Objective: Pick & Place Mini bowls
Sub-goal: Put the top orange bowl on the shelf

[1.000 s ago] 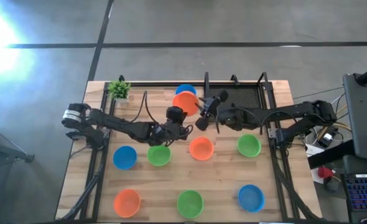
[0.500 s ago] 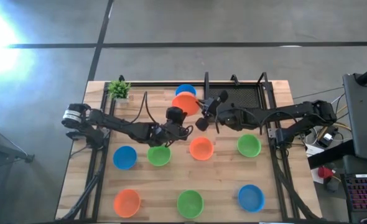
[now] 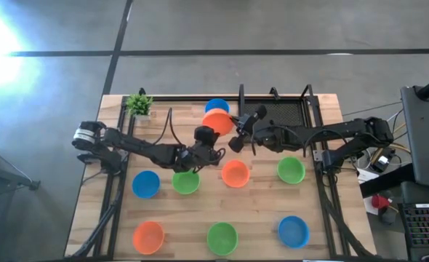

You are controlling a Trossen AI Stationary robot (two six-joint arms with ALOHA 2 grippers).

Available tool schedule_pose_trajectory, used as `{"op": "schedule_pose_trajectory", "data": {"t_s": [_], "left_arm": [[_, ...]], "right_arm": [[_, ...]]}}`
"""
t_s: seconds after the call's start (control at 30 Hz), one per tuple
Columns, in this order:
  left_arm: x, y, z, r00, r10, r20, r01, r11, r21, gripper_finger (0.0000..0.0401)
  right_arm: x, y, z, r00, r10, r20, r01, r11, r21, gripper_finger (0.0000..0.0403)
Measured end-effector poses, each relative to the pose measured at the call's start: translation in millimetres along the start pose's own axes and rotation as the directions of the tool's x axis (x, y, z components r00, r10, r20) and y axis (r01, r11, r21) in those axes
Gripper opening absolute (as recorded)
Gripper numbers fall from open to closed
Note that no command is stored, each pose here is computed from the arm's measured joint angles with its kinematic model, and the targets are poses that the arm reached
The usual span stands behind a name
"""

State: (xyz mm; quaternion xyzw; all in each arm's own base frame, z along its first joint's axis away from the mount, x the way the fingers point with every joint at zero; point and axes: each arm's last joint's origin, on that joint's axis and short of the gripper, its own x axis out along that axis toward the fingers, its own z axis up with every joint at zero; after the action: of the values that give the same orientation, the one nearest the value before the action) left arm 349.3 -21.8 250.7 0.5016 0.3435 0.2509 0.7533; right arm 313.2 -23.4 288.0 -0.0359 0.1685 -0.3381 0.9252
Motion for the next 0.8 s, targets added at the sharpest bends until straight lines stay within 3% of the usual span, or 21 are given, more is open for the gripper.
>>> {"op": "schedule_pose_trajectory", "data": {"t_s": [0.43,0.8], "left_arm": [[-1,0,-1,1.0,0.013,-0.019,-0.013,1.0,-0.01,0.0086],[-9,2,2,0.998,0.045,-0.038,-0.046,0.999,-0.024,0.009]], "right_arm": [[4,-8,0,1.0,-0.03,-0.008,0.03,1.0,0.0,0.0008],[13,-43,4,0.991,-0.132,-0.035,0.133,0.991,0.024,0.0008]]}}
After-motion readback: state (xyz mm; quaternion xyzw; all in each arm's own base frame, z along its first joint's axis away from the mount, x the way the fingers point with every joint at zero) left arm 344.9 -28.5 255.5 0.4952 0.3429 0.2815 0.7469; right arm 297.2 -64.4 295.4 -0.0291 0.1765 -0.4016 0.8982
